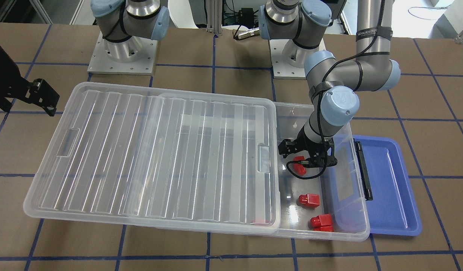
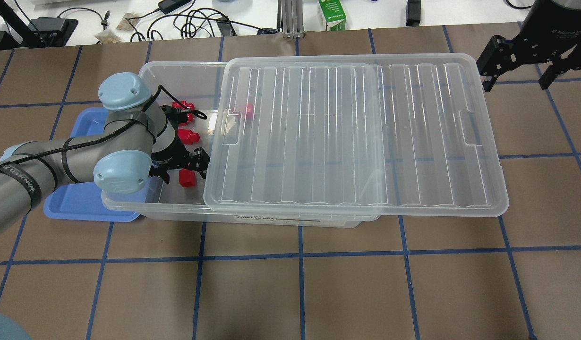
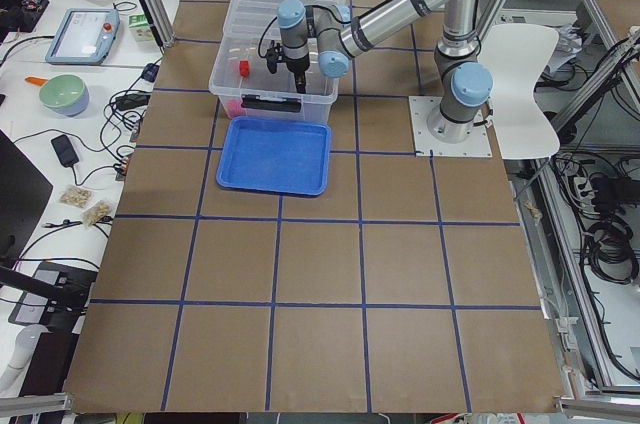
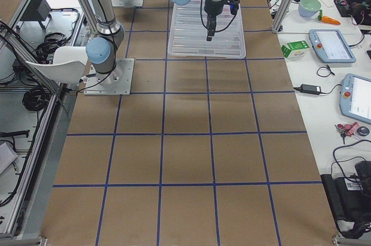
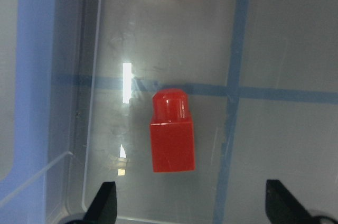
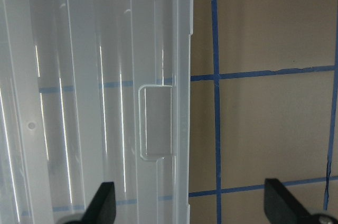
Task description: Place red block in blue tray from box
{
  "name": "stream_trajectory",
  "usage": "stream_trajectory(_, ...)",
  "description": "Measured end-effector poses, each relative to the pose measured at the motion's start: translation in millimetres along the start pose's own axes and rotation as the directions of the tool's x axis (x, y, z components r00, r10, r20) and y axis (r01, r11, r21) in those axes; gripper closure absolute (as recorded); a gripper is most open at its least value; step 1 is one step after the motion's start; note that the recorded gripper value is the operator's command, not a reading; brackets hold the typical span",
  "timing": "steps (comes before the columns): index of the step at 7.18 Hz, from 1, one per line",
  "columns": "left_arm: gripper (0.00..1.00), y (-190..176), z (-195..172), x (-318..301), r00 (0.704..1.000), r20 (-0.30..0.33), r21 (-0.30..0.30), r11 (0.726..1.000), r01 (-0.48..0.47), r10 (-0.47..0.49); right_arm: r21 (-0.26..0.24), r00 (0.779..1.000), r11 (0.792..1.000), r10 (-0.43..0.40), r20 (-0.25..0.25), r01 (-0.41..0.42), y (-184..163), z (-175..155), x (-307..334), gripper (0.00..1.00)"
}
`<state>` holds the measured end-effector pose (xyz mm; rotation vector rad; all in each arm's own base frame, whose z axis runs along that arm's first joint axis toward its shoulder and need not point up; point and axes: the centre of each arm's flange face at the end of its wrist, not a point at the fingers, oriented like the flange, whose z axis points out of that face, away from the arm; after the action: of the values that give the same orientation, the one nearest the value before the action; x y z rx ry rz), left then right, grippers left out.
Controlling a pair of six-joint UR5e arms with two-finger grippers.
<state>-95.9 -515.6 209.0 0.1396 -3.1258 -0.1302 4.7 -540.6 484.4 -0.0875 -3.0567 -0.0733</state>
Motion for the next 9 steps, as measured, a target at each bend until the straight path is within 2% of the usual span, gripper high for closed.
stream_trajectory(1, 0.11, -3, 7, -1, 1.000, 0.001, -0.002, 1.000, 0.003, -0.003, 0.001, 1.000, 1.000, 0.000, 0.003, 0.000, 0, 0, 0, 0.00)
stream_trajectory(3, 0.78, -7, 19, -3, 1.000, 0.005, -0.005, 1.000, 0.023, -0.023, 0.004, 1.000, 1.000, -0.001, 0.004, 0.001, 0, -1, 0, 0.00)
stream_trajectory(4, 0.95, -8, 22, -1, 0.999, 0.006, -0.003, 0.999, 0.042, -0.042, 0.006, 1.000, 1.000, -0.002, 0.005, 0.002, -1, -1, 0, 0.00)
stream_trajectory(5, 1.00, -8, 23, 0, 0.999, 0.009, -0.002, 0.999, 0.050, -0.050, 0.006, 1.000, 1.000, -0.002, 0.005, 0.002, -1, -1, 0, 0.00)
stream_trajectory(7, 1.00, -10, 20, -1, 0.999, 0.013, 0.006, 0.999, 0.052, -0.052, 0.002, 1.000, 1.000, -0.003, 0.000, 0.003, 0, 0, 0, 0.00)
stream_trajectory(9, 1.00, -10, 3, 0, 0.999, 0.018, 0.039, 0.998, 0.049, -0.050, -0.004, 1.000, 1.000, -0.005, -0.007, 0.005, 0, 1, 1, 0.00)
